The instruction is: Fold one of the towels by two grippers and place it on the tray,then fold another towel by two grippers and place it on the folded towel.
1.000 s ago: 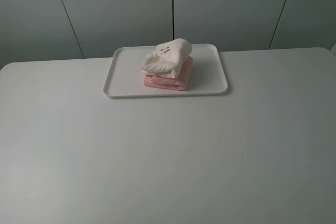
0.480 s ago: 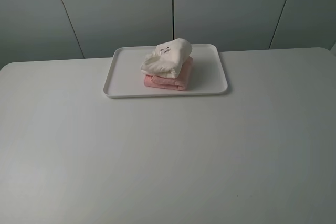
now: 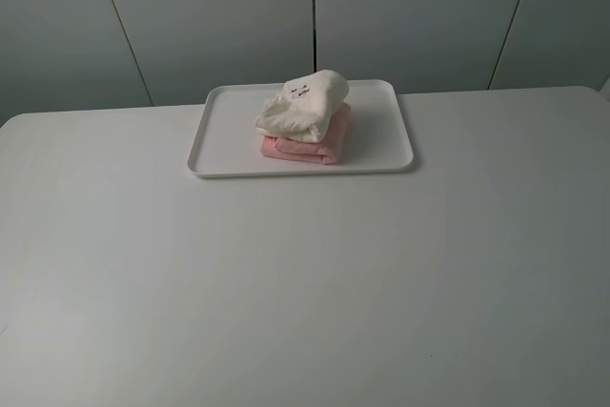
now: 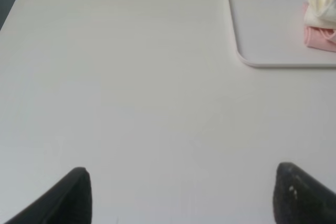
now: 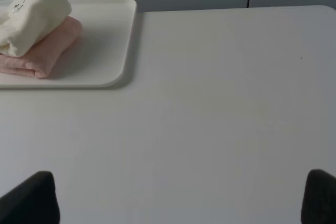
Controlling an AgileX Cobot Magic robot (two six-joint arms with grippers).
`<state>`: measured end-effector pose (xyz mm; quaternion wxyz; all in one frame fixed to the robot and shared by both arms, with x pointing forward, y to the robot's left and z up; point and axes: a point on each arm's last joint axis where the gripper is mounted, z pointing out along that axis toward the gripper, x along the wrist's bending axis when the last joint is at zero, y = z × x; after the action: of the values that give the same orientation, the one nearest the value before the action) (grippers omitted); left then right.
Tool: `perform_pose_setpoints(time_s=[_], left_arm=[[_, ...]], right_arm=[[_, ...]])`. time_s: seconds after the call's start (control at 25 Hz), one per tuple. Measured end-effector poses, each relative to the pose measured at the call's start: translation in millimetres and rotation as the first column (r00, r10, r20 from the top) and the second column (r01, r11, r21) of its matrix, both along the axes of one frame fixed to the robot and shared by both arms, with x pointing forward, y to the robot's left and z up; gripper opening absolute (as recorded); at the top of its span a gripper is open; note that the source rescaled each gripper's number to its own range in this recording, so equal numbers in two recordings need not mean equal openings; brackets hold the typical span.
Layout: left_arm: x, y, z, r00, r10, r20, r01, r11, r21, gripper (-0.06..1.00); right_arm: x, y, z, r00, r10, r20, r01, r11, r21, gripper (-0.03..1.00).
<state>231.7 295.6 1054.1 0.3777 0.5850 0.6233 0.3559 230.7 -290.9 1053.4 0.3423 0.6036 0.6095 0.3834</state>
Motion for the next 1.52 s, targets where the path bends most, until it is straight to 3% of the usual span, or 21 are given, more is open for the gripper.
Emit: perform_pose_setpoints(time_s=[1.52], left_arm=[[0.0,0.0,0.0,1.000,0.000,0.000,0.000,1.000,0.000,0.96]], right_arm=[[0.0,0.0,0.0,1.000,0.000,0.000,0.000,1.000,0.000,1.00]])
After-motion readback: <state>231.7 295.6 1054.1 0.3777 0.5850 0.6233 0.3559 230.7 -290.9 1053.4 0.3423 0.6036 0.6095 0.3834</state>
